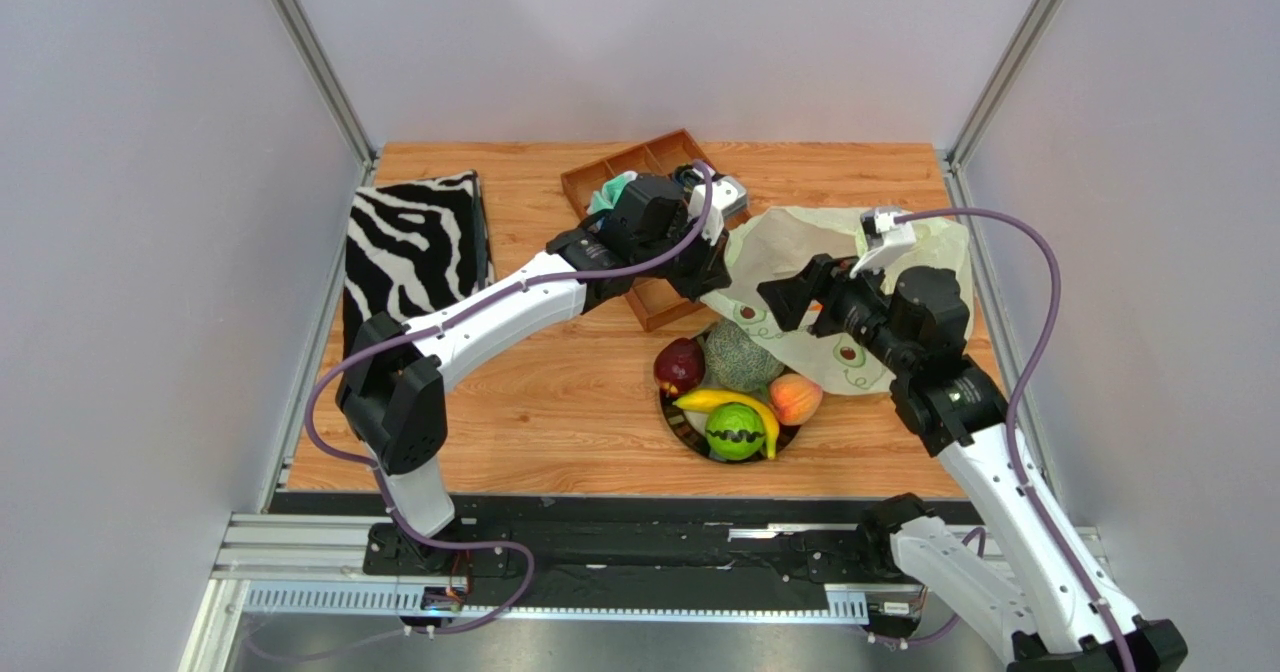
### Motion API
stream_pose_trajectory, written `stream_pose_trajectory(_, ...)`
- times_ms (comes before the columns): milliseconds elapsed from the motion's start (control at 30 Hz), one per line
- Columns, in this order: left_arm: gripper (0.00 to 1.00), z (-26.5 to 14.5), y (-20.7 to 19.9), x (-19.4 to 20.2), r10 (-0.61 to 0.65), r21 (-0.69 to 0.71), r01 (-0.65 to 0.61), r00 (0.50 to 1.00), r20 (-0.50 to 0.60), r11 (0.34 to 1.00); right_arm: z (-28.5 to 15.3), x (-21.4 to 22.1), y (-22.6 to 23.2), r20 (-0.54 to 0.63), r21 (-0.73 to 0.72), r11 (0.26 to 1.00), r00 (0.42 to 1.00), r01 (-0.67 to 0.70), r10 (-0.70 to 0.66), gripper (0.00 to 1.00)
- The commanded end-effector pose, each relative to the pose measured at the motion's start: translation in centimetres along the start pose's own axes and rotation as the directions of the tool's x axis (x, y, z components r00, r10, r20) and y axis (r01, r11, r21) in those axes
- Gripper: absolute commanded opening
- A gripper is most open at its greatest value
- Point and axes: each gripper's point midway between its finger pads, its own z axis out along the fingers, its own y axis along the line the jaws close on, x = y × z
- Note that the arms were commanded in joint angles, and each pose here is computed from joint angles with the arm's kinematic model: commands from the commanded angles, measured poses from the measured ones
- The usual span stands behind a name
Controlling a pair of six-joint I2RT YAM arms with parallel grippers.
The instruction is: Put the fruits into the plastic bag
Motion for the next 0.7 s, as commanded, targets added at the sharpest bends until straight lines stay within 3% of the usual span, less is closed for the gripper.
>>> stream_pose_trajectory(0, 0.00, -0.3, -0.3, -2.1, 0.009, 0.015, -0.009, 0.999, 0.048, 1.000, -1.0, 0.1, 2.0, -0.010, -0.020, 0.999, 0.999, 0.032, -0.032, 0.73)
stream_pose_trajectory(500, 0.00, -0.3, -0.4, -2.1, 0.004, 0.019, -0.005, 0.999, 0.047, 1.000, -1.3, 9.8, 3.7, -0.180, 0.014, 0.998, 0.982, 0.067, -0.063, 0.74)
stream_pose_trajectory(667, 0.00, -0.3, -0.5, -2.1, 0.002, 0.022, -0.004, 0.999, 0.047, 1.000, -2.5, 11.4, 0.3, -0.210, 0.216, 0.975, 0.978, 0.059, -0.012, 0.74)
